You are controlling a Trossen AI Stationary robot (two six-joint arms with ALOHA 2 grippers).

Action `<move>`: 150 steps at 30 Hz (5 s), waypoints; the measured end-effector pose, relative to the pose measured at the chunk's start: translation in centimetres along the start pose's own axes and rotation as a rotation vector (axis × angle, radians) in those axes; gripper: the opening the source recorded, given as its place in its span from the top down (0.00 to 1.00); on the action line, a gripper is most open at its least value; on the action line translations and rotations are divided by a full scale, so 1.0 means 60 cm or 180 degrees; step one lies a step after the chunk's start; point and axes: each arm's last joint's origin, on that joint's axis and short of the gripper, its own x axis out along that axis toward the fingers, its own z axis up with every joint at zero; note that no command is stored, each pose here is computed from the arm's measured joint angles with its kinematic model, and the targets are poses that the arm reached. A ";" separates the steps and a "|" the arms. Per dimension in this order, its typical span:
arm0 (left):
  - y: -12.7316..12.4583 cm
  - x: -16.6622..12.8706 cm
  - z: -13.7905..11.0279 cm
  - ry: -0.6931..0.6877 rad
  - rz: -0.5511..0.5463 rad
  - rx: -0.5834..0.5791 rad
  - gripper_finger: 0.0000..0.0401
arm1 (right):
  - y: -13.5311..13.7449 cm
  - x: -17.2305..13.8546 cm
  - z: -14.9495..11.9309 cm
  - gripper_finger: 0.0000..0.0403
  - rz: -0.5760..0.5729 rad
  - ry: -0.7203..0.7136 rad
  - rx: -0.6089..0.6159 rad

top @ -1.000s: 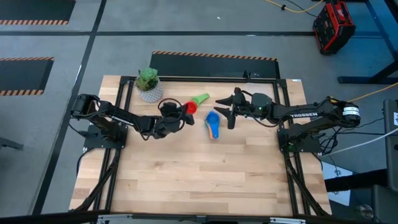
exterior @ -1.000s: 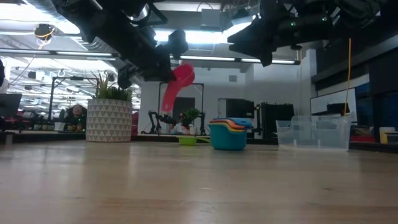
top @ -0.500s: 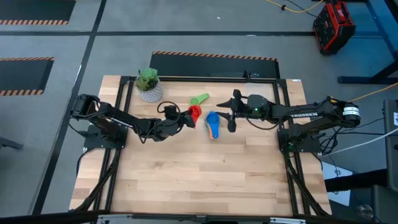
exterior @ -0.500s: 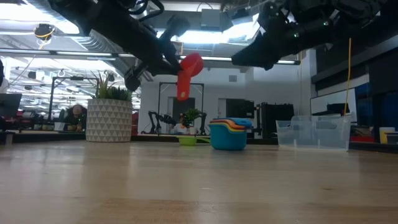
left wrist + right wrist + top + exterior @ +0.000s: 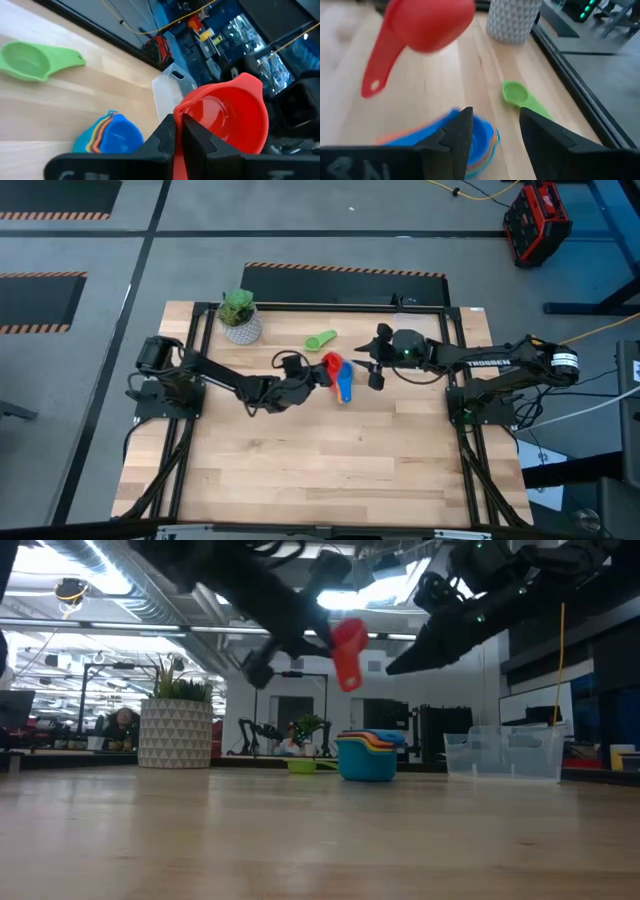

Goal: Nest measuring cups in basket

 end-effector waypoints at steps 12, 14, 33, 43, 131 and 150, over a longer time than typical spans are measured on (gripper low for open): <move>-0.003 0.053 -0.023 0.0659 0.0250 -0.0828 0.98 | -0.002 -0.002 -0.028 0.58 0.0098 0.0536 -0.0419; 0.005 0.055 -0.023 0.0742 0.0396 -0.0950 0.98 | -0.002 -0.002 -0.029 0.58 0.0103 0.0545 -0.0419; 0.041 0.100 0.012 0.1124 0.0913 -0.1373 0.98 | -0.003 -0.002 -0.025 0.58 0.0083 0.0479 -0.0410; 0.044 0.098 0.003 0.1163 0.0962 -0.1504 0.98 | -0.003 -0.002 -0.023 0.58 0.0089 0.0435 -0.0401; 0.019 0.101 0.005 0.1178 0.0798 -0.1697 0.97 | 0.003 -0.001 -0.017 0.58 0.0497 0.0218 -0.0331; 0.046 0.098 0.006 0.1210 0.1251 -0.1419 0.96 | 0.003 -0.001 -0.017 0.58 0.0497 0.0218 -0.0330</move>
